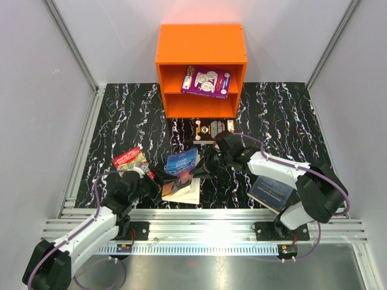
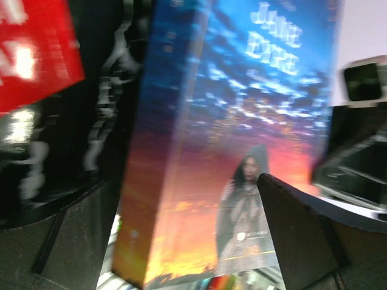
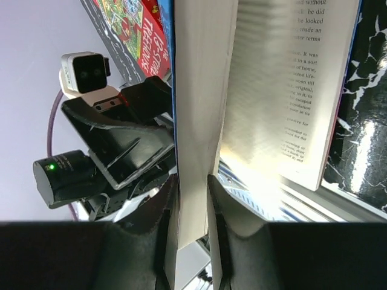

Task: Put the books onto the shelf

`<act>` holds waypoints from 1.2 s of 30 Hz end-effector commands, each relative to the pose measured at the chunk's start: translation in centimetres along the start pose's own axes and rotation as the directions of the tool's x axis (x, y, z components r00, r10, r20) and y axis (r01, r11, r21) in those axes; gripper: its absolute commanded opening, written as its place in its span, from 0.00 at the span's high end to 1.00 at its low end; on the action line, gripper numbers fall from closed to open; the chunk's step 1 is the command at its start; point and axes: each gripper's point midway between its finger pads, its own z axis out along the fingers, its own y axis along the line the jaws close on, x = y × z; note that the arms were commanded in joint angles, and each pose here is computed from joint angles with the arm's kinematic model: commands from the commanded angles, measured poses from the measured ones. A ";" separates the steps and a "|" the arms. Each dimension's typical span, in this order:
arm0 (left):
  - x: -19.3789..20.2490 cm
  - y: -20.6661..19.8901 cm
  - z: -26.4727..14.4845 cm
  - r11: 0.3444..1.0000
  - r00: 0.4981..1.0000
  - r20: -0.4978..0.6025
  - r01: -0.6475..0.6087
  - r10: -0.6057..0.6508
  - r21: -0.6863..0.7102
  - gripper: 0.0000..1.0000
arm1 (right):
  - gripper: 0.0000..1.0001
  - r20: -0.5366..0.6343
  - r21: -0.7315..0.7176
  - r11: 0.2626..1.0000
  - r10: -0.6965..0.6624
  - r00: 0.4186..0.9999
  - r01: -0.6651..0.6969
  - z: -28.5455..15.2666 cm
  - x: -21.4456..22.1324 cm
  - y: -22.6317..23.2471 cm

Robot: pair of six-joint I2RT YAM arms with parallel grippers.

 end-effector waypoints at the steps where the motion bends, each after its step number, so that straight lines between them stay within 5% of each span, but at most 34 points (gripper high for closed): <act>1: 0.3 -1.6 -0.2 0.990 0.999 -0.015 0.045 -0.043 0.132 0.01 | 1.00 -0.009 -0.180 0.983 -0.049 0.999 0.047 -2.1 0.0 6.6; 7: -0.1 -3.6 -0.5 0.978 0.999 0.002 0.042 -0.043 0.204 0.06 | 1.00 -0.041 -0.163 0.985 -0.055 0.998 0.048 -2.4 0.7 5.3; 15: 0.2 -7.2 0.5 0.976 0.994 -0.051 -0.082 0.093 0.200 1.00 | 1.00 -0.058 -0.120 0.993 -0.021 0.998 0.014 -2.0 1.7 1.3; 18: -0.2 -9.2 1.0 0.976 0.989 -0.054 -0.125 0.136 0.178 1.00 | 1.00 -0.078 -0.080 0.996 -0.034 0.996 0.028 -2.0 1.9 0.6; 21: -1.6 -12.9 0.5 0.974 0.984 0.032 -0.179 0.176 0.138 1.00 | 0.37 -0.094 0.033 0.997 -0.072 0.993 0.076 -3.1 1.8 -0.1; 22: -1.6 -12.5 0.2 0.982 0.984 0.037 -0.178 0.176 0.069 1.00 | 0.01 -0.045 0.085 0.991 -0.096 0.994 0.099 -3.7 1.0 -0.6; 23: -3.1 -15.9 -0.7 0.977 0.974 0.129 -0.197 0.186 0.082 1.00 | 0.00 -0.007 0.105 0.981 -0.164 0.986 0.164 -4.9 0.0 0.1; 27: -6.1 -15.0 -3.3 0.991 0.948 0.312 -0.018 0.059 -0.132 1.00 | 0.00 0.083 0.170 0.979 -0.124 0.989 0.109 -9.7 -1.2 -0.8; 29: -7.0 -15.3 -3.8 0.990 0.924 0.380 0.080 -0.031 -0.113 1.00 | 0.00 0.123 0.118 0.989 -0.108 0.987 0.094 -11.5 -0.8 0.7; 36: -6.9 -14.8 -0.6 0.964 0.919 0.388 0.163 -0.071 -0.210 1.00 | 0.00 0.142 -0.038 0.991 0.134 0.981 -0.129 -11.7 0.7 3.4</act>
